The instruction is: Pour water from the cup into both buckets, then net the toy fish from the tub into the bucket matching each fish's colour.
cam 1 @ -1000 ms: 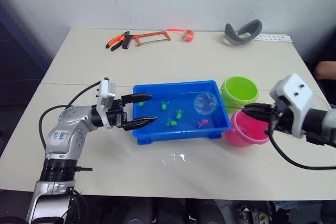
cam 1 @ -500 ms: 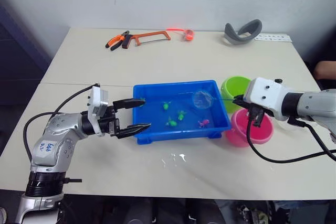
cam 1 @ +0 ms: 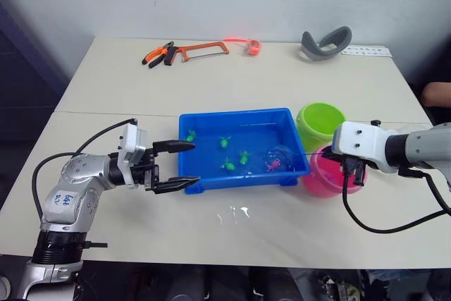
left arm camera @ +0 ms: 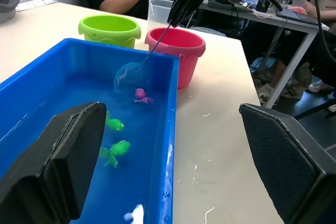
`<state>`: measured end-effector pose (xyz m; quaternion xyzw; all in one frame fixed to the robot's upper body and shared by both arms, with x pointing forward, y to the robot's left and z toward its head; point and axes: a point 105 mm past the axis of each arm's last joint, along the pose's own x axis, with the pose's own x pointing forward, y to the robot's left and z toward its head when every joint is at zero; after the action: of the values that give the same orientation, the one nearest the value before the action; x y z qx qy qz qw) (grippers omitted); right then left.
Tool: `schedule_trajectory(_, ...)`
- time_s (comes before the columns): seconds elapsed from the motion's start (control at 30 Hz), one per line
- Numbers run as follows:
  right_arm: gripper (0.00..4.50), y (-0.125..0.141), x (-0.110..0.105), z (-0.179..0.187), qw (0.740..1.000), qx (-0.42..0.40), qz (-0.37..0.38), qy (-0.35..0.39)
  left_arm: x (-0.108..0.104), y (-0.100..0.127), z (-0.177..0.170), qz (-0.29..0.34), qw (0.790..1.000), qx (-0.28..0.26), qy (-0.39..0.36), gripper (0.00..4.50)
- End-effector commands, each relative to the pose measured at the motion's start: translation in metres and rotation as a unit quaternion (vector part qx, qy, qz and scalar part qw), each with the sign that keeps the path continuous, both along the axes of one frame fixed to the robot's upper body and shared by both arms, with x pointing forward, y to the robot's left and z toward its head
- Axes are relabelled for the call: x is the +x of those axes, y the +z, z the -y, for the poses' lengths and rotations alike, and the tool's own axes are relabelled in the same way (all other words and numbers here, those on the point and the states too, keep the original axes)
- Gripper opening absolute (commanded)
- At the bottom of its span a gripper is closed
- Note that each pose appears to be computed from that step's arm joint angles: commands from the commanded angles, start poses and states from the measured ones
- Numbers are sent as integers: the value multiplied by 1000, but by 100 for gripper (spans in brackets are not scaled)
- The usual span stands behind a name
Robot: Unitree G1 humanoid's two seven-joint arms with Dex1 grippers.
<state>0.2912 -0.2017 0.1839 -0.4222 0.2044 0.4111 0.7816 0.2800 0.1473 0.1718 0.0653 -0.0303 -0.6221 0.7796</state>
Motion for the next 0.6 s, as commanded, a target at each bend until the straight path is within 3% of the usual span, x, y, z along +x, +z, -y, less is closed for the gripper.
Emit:
schedule_trajectory(0.03, 0, -1, 3, 2, 997, 56, -37, -41, 2, 5, 0, 13, 1000, 0, -3, 442)
schedule_trajectory(0.2, 0, -15, 3, -1, 977, 153, -114, -95, 5, 8, 0, 12, 1000, -3, -1, 442)
schedule_trajectory(0.43, 0, -4, 5, 5, 955, 223, -130, -144, 7, 10, 2, 14, 1000, -7, 1, 442)
schedule_trajectory(0.6, 0, 7, -3, 14, 954, 228, -121, -155, 6, 10, 3, 15, 1000, -10, 3, 442)
